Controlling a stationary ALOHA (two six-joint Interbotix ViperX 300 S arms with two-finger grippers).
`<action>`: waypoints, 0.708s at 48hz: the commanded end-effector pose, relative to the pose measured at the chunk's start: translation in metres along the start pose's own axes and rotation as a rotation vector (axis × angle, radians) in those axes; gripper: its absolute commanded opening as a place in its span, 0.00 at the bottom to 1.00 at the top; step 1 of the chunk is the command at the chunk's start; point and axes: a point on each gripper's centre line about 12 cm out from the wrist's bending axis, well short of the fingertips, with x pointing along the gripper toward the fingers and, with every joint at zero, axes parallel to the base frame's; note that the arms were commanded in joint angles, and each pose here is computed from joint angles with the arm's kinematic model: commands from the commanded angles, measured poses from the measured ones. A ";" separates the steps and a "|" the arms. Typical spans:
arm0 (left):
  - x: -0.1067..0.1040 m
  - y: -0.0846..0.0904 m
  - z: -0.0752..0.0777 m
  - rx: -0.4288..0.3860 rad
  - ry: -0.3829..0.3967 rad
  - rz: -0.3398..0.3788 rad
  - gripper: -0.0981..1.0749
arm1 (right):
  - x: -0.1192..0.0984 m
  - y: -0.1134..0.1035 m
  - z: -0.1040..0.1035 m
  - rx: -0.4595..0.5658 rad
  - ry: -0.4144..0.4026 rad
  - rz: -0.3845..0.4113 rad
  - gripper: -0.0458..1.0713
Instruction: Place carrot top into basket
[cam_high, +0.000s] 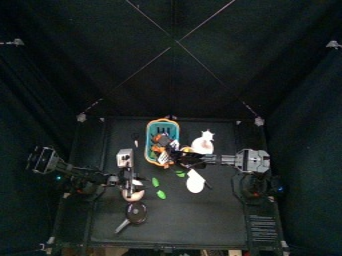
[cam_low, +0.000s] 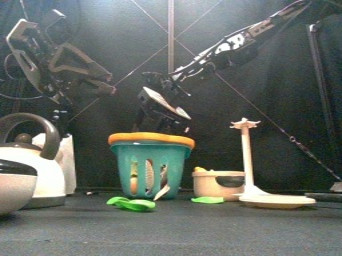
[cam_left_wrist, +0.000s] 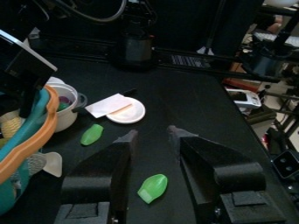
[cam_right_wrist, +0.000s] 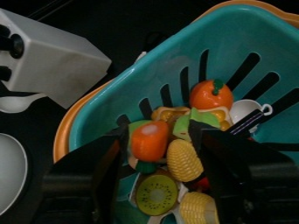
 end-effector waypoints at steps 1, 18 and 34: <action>0.003 0.000 0.008 -0.004 -0.034 0.001 0.74 | -0.007 0.000 0.013 0.010 -0.030 0.009 0.92; 0.003 0.000 0.008 -0.004 -0.034 0.001 0.74 | -0.008 0.003 0.012 0.003 -0.031 0.013 0.92; -0.006 -0.003 0.025 -0.007 -0.113 -0.012 0.74 | -0.017 0.015 0.023 -0.025 -0.068 0.042 0.92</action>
